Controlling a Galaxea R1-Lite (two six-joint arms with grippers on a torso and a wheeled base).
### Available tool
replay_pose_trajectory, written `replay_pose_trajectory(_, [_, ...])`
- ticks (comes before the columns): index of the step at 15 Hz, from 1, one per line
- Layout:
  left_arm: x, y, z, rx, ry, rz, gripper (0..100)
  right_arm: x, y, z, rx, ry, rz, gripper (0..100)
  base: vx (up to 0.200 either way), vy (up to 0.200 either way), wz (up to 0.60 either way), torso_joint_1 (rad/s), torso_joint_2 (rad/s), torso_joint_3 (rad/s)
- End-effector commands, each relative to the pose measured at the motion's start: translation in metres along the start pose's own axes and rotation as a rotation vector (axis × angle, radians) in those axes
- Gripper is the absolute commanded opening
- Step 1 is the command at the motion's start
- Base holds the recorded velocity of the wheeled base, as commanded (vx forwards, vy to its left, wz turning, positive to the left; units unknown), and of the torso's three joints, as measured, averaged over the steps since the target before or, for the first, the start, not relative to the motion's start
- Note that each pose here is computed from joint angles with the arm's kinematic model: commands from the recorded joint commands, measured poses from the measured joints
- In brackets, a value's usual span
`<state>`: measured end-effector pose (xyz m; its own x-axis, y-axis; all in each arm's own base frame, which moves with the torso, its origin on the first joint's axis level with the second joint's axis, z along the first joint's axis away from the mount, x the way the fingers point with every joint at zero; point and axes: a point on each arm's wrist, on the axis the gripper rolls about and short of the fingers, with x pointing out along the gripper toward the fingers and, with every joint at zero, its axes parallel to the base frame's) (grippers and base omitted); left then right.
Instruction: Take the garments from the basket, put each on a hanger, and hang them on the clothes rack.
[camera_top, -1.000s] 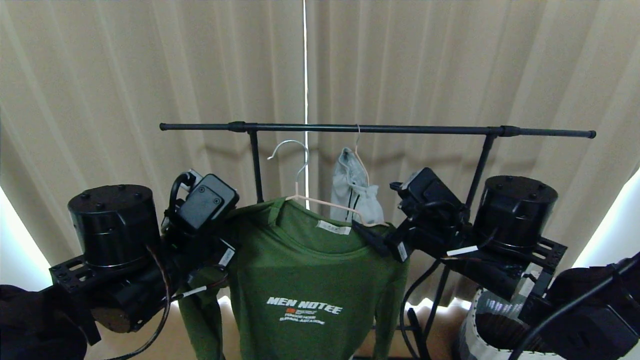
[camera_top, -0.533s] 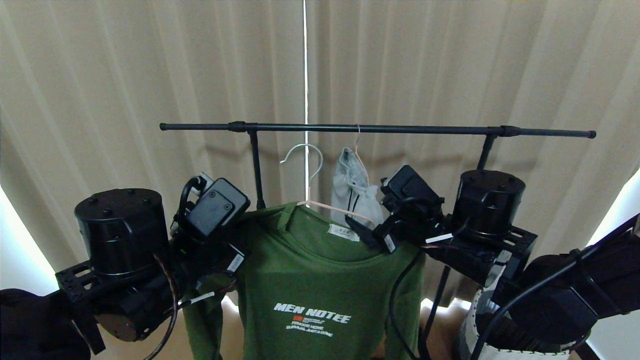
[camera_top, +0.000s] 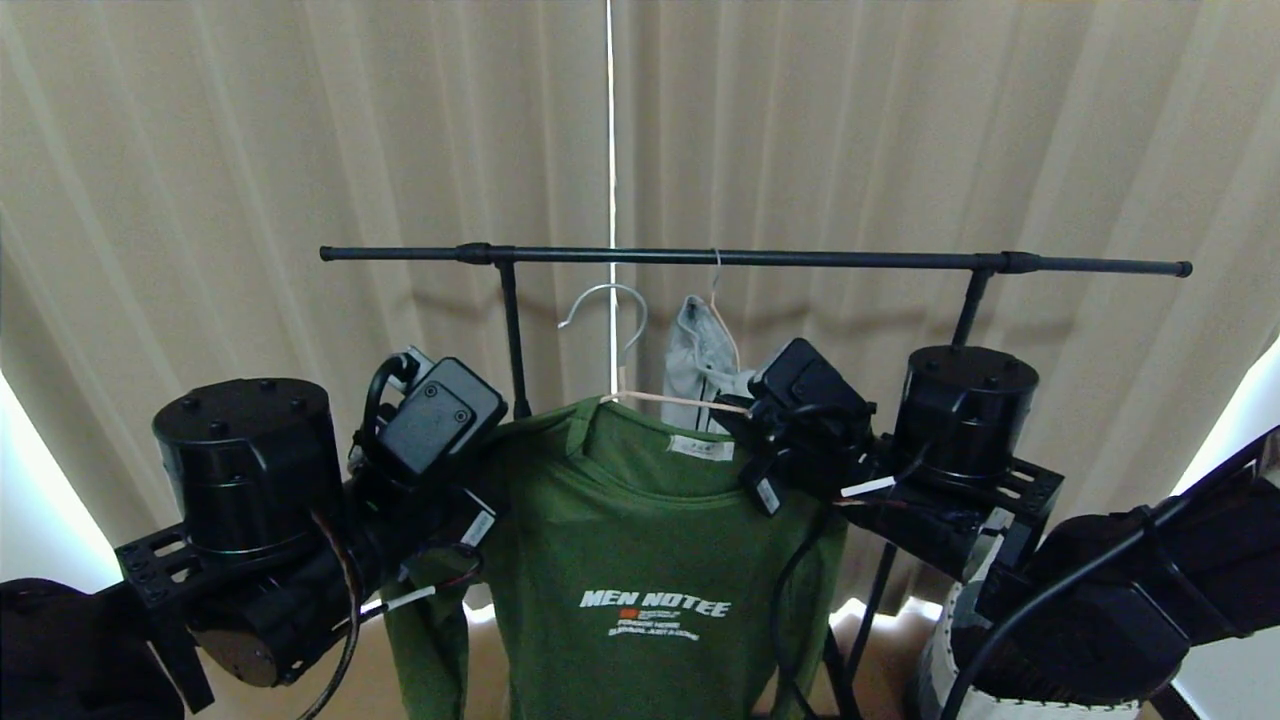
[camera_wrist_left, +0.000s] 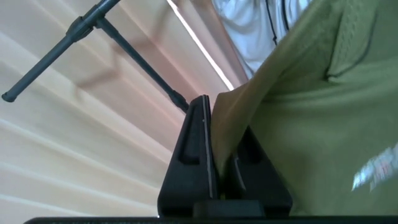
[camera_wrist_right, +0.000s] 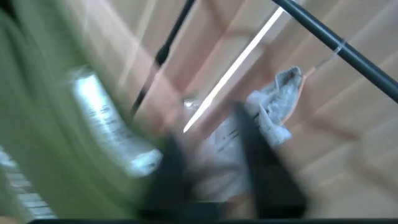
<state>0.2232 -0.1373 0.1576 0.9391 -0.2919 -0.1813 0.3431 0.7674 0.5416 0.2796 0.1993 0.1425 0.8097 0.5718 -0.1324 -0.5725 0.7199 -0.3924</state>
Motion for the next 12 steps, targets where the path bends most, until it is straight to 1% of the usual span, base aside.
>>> replay_pose_trajectory(1, [0.000,-0.001,0.000,0.001,0.000,-0.001,0,0.000,0.001,0.001,-0.001,-0.003,0.001,0,0.000,0.000,0.00,0.000,0.00,0.000])
replay_pose_trajectory(5, [-0.001,-0.001,-0.001,-0.007,0.002,-0.007,0,-0.004,0.000,0.002,0.001,-0.009,-0.005,0,0.000,0.000,0.00,0.000,0.00,0.000])
replay_pose_trajectory(7, [-0.002,-0.001,0.000,-0.061,-0.006,-0.015,0,-0.009,-0.001,0.005,0.006,-0.017,-0.012,0,0.000,0.000,0.00,0.000,0.00,0.000])
replay_pose_trajectory(8, [-0.002,-0.001,0.001,-0.076,-0.010,-0.016,100,-0.012,-0.002,0.006,0.006,-0.018,-0.018,0,0.000,0.000,0.00,0.000,0.00,0.000])
replay_pose_trajectory(10, [-0.003,-0.003,0.002,-0.080,-0.022,-0.032,100,-0.015,-0.006,0.010,0.007,-0.024,-0.040,0,0.000,0.000,0.00,0.000,0.00,0.000])
replay_pose_trajectory(12, [-0.010,0.002,0.007,-0.088,-0.057,-0.041,100,-0.019,-0.014,0.007,0.010,-0.010,-0.076,0,0.000,0.000,0.00,0.000,0.00,0.000])
